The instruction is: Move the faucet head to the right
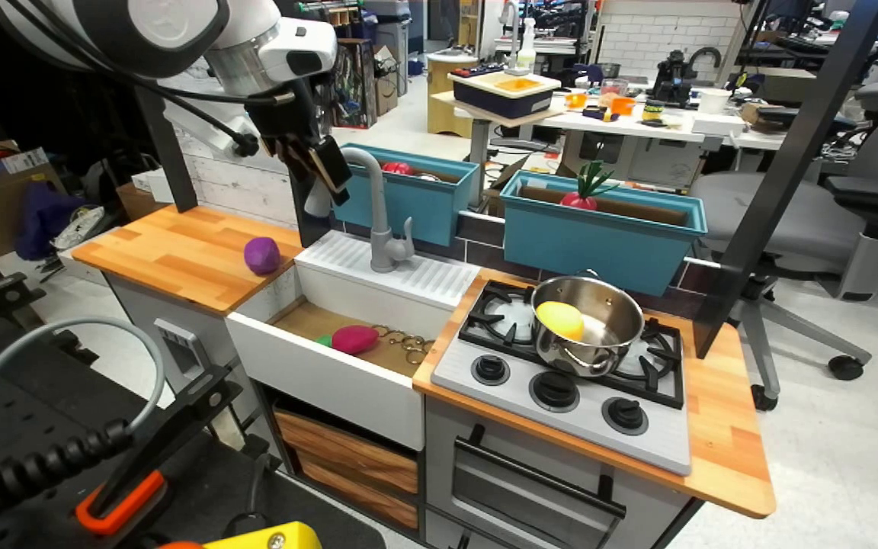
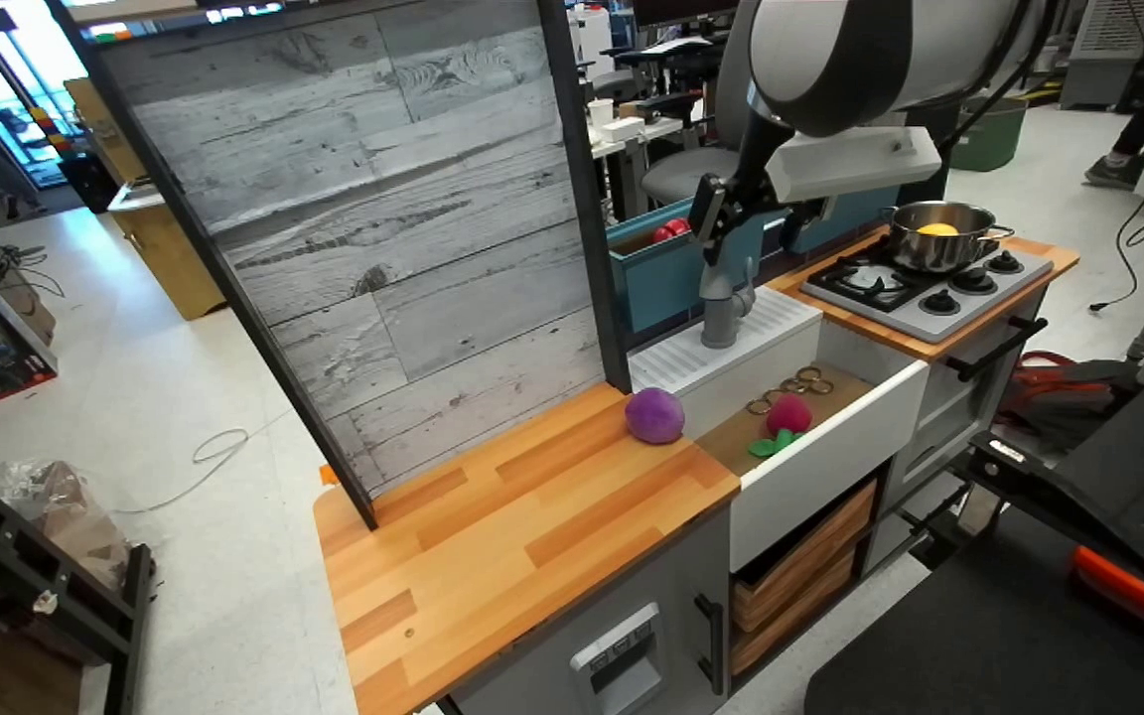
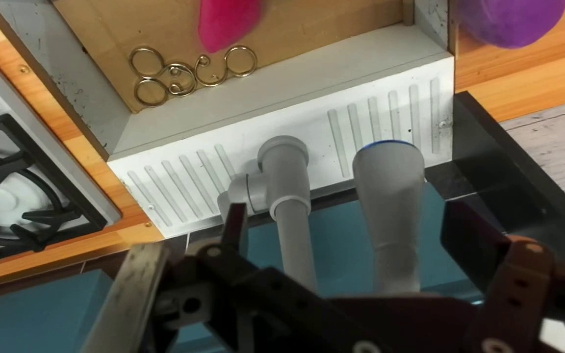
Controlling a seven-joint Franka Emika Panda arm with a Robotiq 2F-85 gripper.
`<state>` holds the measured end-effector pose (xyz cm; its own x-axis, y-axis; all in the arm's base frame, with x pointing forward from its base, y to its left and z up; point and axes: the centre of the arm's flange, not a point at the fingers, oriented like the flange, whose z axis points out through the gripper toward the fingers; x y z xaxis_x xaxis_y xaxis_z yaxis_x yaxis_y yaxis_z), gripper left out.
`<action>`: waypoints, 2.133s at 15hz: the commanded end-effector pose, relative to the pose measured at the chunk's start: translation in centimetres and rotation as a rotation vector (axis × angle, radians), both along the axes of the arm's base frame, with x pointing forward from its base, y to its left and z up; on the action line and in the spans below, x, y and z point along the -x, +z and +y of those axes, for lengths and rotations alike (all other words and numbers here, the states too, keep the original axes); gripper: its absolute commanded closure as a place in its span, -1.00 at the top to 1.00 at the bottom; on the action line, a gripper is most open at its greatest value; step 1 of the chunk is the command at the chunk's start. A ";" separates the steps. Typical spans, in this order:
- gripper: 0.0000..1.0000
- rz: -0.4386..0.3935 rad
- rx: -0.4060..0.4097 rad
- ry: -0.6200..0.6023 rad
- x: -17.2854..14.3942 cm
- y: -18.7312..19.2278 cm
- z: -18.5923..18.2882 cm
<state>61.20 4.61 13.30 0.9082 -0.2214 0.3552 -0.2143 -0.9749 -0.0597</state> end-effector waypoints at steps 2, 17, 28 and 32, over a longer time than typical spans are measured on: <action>1.00 -0.017 0.029 -0.006 -1.7 -1.9 0.7; 1.00 0.045 0.101 -0.117 0.6 -1.0 -6.8; 1.00 0.275 0.074 -0.144 3.0 1.2 -11.3; 1.00 0.389 0.006 -0.021 5.7 3.3 -8.2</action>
<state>58.11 -5.10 13.80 0.9483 -0.3102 0.0670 -0.3148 -0.9463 0.0743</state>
